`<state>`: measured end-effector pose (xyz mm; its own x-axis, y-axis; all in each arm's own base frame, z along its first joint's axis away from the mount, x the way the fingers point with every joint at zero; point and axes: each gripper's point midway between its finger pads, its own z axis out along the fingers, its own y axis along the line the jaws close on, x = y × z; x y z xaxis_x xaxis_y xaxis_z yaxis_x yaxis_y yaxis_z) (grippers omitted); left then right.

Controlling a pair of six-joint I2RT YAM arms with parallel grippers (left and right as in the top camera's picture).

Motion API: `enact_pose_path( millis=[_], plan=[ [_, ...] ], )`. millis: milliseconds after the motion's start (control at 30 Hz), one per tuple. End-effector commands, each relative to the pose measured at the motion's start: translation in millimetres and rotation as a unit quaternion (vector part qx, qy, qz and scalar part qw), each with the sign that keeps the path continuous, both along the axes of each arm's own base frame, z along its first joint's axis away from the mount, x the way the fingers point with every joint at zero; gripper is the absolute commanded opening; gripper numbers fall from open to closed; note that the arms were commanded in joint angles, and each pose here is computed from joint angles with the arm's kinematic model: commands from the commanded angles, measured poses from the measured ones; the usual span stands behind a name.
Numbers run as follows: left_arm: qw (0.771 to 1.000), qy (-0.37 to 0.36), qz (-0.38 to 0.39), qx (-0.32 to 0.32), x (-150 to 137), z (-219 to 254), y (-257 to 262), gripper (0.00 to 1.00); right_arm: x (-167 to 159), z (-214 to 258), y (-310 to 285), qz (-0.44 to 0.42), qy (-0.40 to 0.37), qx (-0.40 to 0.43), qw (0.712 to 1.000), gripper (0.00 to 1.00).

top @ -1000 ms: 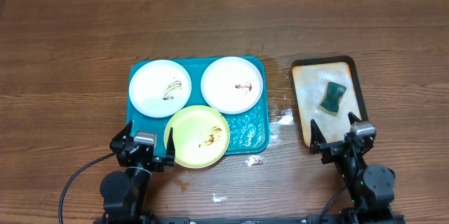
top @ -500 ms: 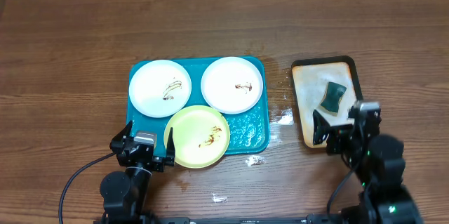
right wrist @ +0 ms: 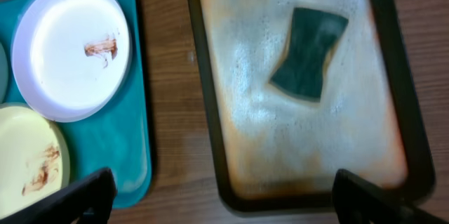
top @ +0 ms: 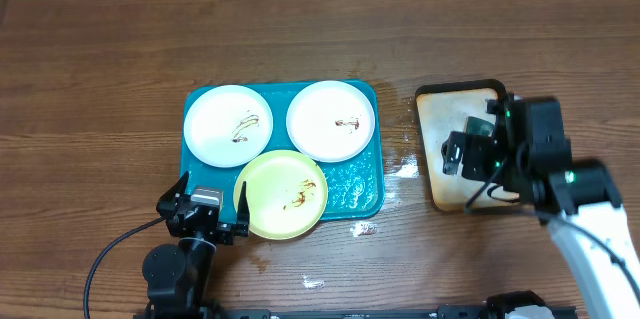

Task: Clean dirty plates on tray and stack at the side
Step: 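Move the right gripper over the sponge on the baking tray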

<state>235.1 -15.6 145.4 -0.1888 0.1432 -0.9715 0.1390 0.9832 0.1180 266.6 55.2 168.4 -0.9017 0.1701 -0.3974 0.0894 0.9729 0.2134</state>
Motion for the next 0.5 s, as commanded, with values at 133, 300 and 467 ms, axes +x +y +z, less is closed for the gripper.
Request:
enact_pose_path(
  millis=[133,300,467],
  plan=[
    [1.000,-0.002,0.007,-0.006,0,0,2,1.00,-7,11,3,-0.005,0.077,0.004,0.997,1.00],
    [1.000,-0.002,0.007,-0.006,0,0,2,1.00,-34,7,9,0.000,0.145,0.022,0.989,1.00],
    [1.000,-0.002,0.007,-0.006,0,0,2,1.00,-44,6,14,0.006,0.165,0.036,0.986,1.00]
  ],
)
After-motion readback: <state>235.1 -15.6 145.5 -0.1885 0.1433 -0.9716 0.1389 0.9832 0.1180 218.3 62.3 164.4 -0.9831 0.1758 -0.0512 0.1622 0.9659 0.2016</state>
